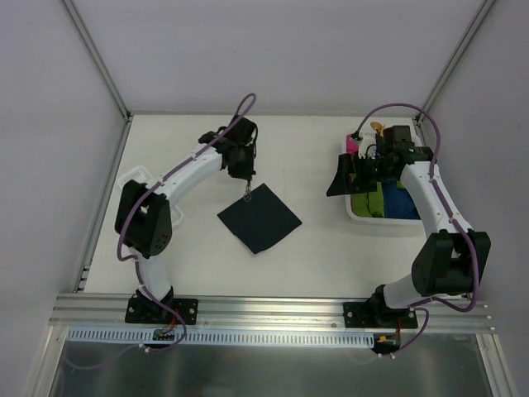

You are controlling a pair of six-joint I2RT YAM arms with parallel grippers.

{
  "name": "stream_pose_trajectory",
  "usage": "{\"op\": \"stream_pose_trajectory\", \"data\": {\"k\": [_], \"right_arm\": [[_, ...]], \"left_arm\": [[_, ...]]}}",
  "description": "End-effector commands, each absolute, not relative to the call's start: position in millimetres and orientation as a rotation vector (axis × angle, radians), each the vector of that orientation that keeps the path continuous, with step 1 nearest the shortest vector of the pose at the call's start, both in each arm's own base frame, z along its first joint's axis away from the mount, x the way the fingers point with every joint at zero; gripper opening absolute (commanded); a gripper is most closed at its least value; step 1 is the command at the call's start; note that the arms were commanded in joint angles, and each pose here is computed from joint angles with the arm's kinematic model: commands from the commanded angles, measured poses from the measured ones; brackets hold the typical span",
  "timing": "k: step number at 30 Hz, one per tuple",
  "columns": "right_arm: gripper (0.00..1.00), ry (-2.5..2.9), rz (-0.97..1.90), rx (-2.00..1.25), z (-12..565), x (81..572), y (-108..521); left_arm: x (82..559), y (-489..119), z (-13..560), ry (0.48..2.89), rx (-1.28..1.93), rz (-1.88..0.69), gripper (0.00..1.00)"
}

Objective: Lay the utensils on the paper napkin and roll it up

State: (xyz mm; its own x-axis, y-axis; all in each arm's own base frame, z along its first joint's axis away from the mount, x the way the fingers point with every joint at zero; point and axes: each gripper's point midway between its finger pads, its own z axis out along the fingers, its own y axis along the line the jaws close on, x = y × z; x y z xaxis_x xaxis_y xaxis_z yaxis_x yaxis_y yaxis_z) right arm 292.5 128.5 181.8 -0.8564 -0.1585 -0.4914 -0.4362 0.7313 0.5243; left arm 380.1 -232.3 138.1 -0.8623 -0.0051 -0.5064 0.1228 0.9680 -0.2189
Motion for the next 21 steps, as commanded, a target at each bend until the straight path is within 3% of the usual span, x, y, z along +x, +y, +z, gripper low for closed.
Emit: {"op": "stream_pose_trajectory", "data": {"k": [1,21], "right_arm": [[0.99,2.499,0.917,-0.488,185,284,127],[0.99,2.527,0.979,-0.45,172,280,129]], "left_arm": [[376,-267,125,2.645,0.062,-0.356,0.0],[346,-298,61,2.775,0.066,-0.332,0.0]]}}
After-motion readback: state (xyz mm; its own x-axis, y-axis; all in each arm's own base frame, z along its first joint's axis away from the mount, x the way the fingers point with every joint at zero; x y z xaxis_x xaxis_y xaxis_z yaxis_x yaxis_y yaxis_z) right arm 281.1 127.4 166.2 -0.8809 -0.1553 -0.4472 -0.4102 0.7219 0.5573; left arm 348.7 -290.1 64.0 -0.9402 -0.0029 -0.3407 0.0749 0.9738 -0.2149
